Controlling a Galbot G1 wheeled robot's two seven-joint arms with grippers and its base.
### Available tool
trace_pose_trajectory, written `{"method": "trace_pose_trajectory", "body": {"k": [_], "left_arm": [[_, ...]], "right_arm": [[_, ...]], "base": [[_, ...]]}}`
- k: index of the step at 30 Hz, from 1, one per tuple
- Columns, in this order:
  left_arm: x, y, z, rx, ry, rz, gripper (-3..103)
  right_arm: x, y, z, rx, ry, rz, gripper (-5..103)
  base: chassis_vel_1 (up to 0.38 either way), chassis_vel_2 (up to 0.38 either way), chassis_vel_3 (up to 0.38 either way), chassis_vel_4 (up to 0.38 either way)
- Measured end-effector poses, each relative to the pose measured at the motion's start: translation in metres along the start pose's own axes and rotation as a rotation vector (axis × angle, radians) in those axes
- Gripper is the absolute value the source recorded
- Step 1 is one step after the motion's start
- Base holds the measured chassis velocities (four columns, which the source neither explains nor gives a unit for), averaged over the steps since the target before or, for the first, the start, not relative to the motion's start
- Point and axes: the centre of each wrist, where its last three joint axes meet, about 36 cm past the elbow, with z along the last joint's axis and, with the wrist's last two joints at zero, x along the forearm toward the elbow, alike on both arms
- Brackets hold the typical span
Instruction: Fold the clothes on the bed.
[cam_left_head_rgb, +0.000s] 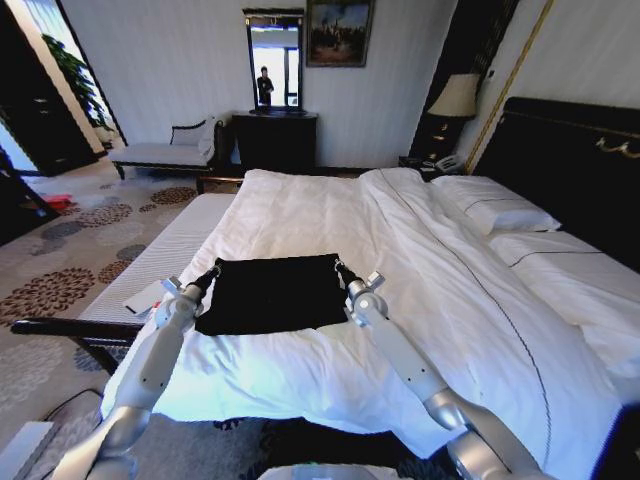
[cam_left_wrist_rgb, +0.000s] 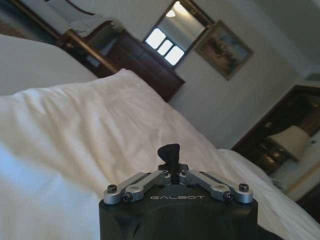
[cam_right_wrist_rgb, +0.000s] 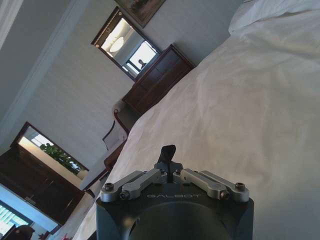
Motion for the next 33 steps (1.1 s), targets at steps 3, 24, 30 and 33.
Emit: {"method": "trace_pose_trajectory", "body": {"k": [3,24,30,33], "left_arm": [[0.012,0.0,0.007,-0.005,-0.007,0.024,2],[0.113,0.029,0.05,-0.073,0.055,0.074,2],[0.13,0.04,0.062,-0.129,0.103,0.064,2],[0.134,0.043,0.063,-0.144,0.112,0.06,2]], "right_arm": [[0.011,-0.001,0.004,0.0,0.006,-0.007,0],[0.115,-0.022,0.037,0.015,0.055,0.086,0],[0.133,-0.029,0.039,0.048,0.067,0.103,0],[0.142,-0.03,0.045,0.066,0.079,0.106,0]], "base": [[0.0,0.0,0.0,0.0],[0.0,0.0,0.0,0.0],[0.0,0.0,0.0,0.0],[0.0,0.0,0.0,0.0]]}}
